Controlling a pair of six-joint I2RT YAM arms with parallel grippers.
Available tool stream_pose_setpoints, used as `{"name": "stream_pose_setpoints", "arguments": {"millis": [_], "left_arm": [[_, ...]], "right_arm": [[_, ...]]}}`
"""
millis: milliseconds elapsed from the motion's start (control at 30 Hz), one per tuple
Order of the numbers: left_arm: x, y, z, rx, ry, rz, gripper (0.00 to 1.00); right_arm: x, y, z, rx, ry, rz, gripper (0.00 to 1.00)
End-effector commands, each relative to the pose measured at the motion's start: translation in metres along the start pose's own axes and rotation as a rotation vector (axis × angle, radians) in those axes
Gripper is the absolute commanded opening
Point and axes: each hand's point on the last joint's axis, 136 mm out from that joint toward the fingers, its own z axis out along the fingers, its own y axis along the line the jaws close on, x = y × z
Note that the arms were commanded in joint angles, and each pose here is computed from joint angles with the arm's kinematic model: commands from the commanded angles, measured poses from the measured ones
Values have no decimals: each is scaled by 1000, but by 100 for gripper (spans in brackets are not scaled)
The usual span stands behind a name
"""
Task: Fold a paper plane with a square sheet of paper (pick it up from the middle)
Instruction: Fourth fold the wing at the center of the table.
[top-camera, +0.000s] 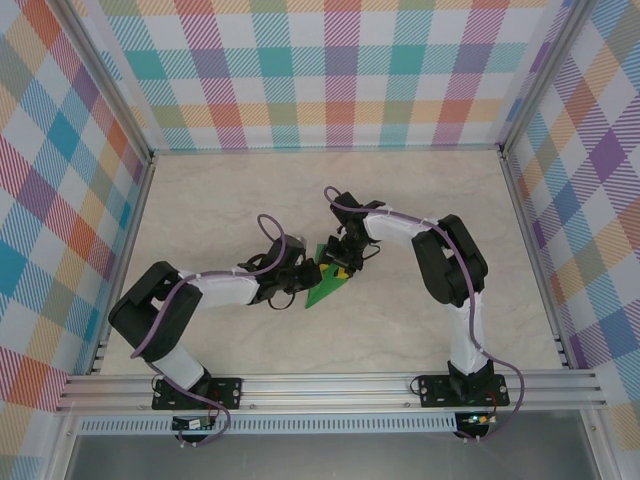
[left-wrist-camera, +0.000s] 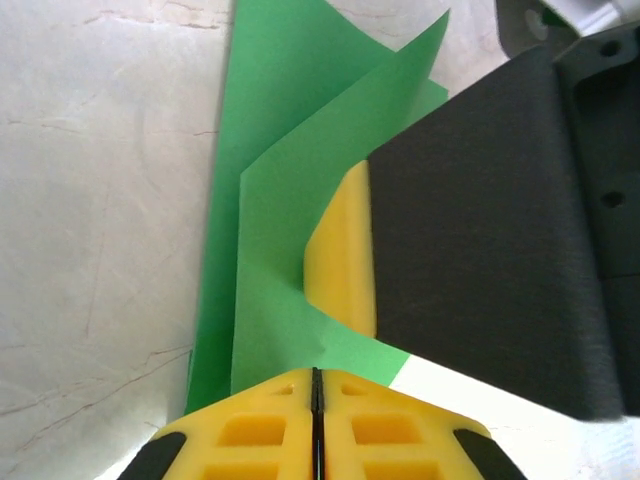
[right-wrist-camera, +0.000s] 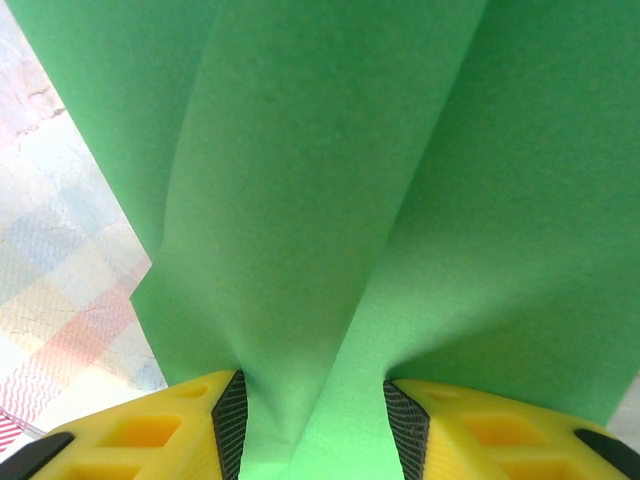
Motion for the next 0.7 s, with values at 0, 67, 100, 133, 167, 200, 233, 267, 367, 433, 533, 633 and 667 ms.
{"name": "stream_pose_setpoints", "arguments": {"millis": [0, 67, 100, 133, 167, 200, 233, 267, 367, 433, 533, 633, 667], "left_arm": [[-1, 7, 4, -36, 12, 14, 8], [0, 9, 6, -46, 14, 16, 8], [0, 10, 6, -51, 15, 16, 8], [1, 12, 7, -56, 18, 17, 8], [1, 13, 7, -61, 18, 16, 8], [2, 14, 7, -63, 21, 16, 8], [3, 15, 8, -68, 22, 15, 8], [3, 16, 8, -73, 21, 15, 7], [3, 20, 8, -85, 20, 13, 7], [4, 22, 9, -93, 22, 13, 7], [5, 23, 9, -95, 26, 13, 7], [7, 25, 10, -100, 32, 11, 6], [8, 26, 11, -101, 32, 9, 6]], "right_arm": [[11, -78, 45, 266, 61, 74, 46], [11, -78, 45, 268, 61, 75, 46], [11, -78, 46, 268, 62, 75, 46], [11, -79, 46, 270, 64, 76, 46], [11, -79, 46, 271, 64, 76, 46], [11, -80, 46, 272, 64, 76, 46], [12, -81, 47, 274, 68, 78, 46], [12, -81, 47, 274, 68, 78, 46], [12, -81, 47, 276, 70, 79, 46], [12, -82, 48, 279, 70, 80, 46], [12, -83, 49, 282, 73, 79, 46], [12, -84, 49, 287, 75, 83, 46], [13, -84, 50, 288, 76, 82, 46]]}}
